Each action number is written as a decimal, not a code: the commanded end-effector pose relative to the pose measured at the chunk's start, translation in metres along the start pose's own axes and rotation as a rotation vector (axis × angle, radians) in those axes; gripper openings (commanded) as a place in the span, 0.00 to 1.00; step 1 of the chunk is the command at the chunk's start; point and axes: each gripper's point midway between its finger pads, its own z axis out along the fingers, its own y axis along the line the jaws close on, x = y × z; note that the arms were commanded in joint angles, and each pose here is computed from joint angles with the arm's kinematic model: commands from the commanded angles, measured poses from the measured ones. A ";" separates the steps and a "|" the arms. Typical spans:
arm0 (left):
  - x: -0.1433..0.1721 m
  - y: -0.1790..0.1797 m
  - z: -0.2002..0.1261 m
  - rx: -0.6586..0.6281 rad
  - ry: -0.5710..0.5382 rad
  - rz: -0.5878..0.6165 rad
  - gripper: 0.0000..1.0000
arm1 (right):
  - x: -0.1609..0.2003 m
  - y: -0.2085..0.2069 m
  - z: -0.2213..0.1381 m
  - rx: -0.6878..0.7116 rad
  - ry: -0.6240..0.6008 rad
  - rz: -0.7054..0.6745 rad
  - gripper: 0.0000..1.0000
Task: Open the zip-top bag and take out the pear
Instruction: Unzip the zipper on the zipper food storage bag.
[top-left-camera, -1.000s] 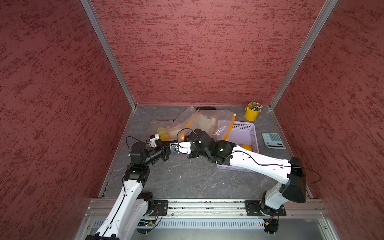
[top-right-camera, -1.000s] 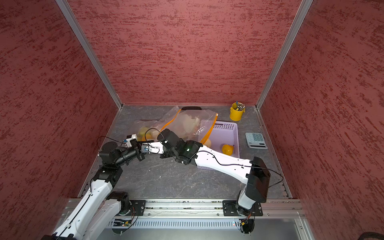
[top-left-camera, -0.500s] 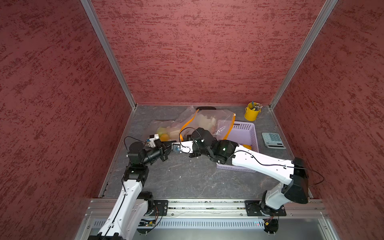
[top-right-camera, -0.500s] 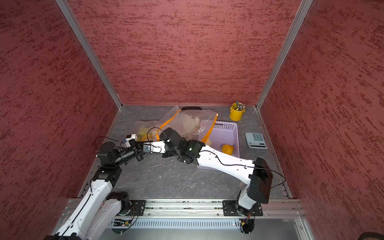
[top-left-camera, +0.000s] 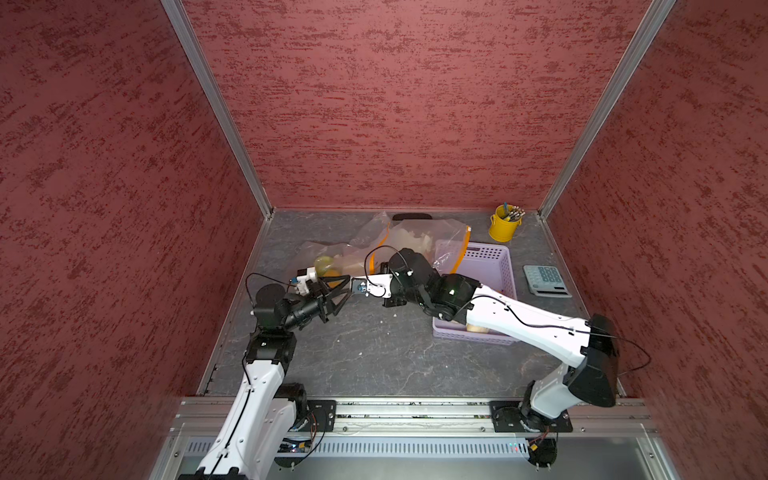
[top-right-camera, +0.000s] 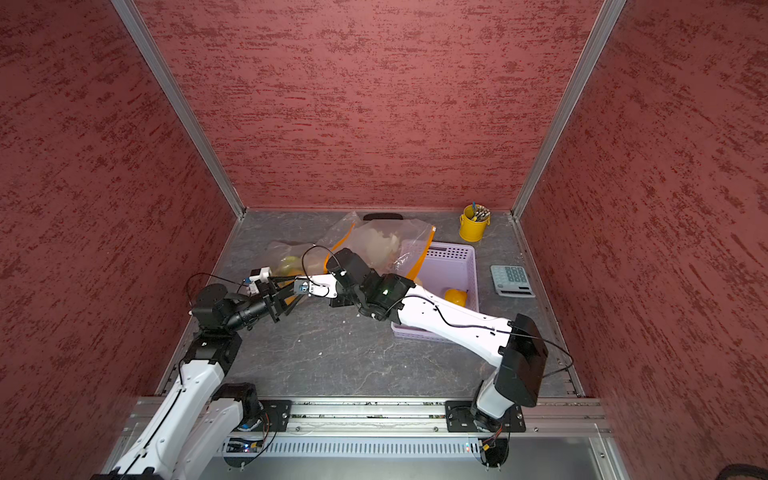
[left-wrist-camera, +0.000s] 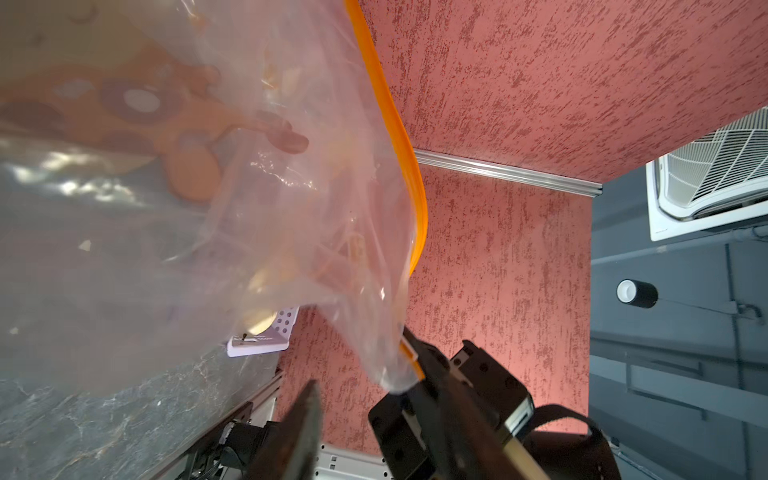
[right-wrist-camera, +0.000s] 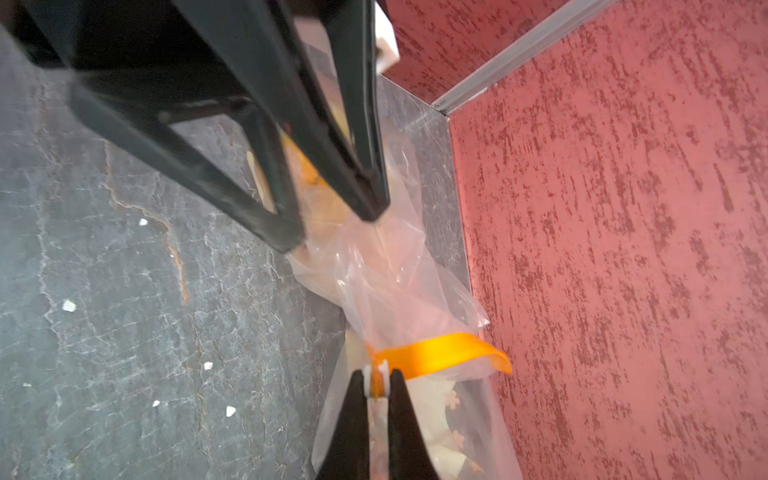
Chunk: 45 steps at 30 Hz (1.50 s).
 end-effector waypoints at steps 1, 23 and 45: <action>0.011 -0.024 -0.008 -0.027 0.012 0.131 0.84 | -0.001 -0.010 -0.011 0.023 0.001 0.034 0.00; 0.023 -0.006 0.022 -0.082 -0.002 -0.028 0.72 | -0.009 -0.007 -0.012 0.021 -0.020 0.027 0.00; 0.017 -0.021 0.053 -0.048 0.012 -0.037 0.32 | -0.008 0.001 -0.011 0.008 -0.011 0.008 0.00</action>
